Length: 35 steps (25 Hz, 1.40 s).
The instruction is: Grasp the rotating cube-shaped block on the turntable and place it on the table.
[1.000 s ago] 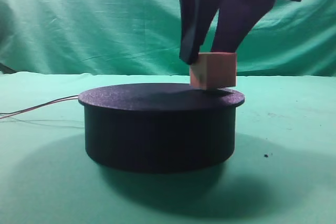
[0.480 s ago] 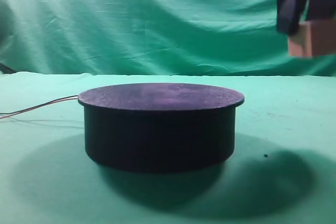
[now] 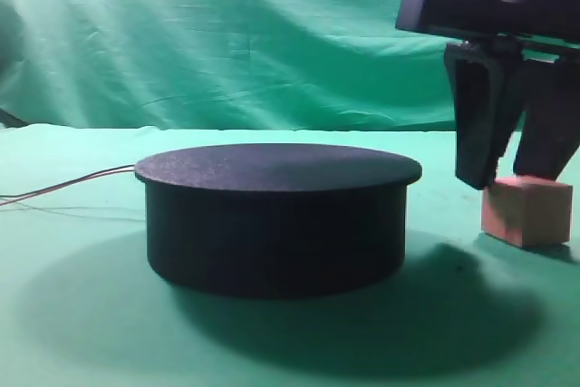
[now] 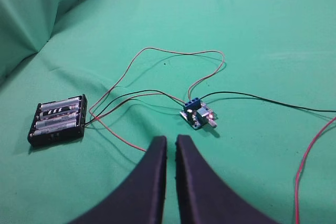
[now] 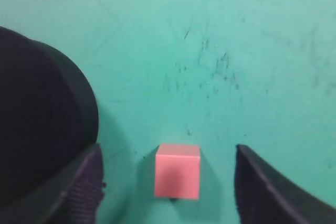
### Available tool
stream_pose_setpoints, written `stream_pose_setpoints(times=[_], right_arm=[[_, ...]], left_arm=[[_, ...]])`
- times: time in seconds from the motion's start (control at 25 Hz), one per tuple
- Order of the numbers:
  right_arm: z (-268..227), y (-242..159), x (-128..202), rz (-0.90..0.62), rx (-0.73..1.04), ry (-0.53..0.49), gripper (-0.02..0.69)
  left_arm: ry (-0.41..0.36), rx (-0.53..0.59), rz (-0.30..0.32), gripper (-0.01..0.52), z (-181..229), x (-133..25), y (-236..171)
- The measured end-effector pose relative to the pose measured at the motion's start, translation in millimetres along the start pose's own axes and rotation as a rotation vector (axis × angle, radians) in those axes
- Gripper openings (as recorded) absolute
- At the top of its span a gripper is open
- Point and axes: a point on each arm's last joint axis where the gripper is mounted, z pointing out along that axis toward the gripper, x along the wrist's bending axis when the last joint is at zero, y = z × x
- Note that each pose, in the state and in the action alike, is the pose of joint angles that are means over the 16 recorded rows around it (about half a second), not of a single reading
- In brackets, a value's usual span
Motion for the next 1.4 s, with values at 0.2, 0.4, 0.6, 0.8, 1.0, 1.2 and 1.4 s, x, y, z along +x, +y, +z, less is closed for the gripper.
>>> stream_pose_setpoints(times=[0.2, 0.4, 0.6, 0.8, 1.0, 1.2, 1.4], right_arm=[[-51, -15, -2, 0.01, -0.096, 0.0, 0.181], [-86, -52, -9, 0.033, -0.172, 0.005, 0.037], [-100, -91, -15, 0.059, -0.247, 0.028, 0.0], [-104, -118, -19, 0.065, -0.328, 0.061, 0.0], [-109, -130, -20, 0.002, -0.423, 0.081, 0.0], [-115, -131, -20, -0.097, -0.515, 0.072, 0.0], [-112, -133, -26, -0.167, -0.61, 0.015, 0.0]], left_arm=[[0.0, 0.0, 0.0, 0.0, 0, 0.0, 0], [0.0, 0.0, 0.0, 0.0, 0, 0.0, 0], [0.0, 0.0, 0.0, 0.0, 0, 0.0, 0], [0.0, 0.0, 0.0, 0.0, 0, 0.0, 0], [0.0, 0.0, 0.0, 0.0, 0, 0.0, 0], [0.0, 0.0, 0.0, 0.0, 0, 0.0, 0], [0.0, 0.0, 0.0, 0.0, 0, 0.0, 0]])
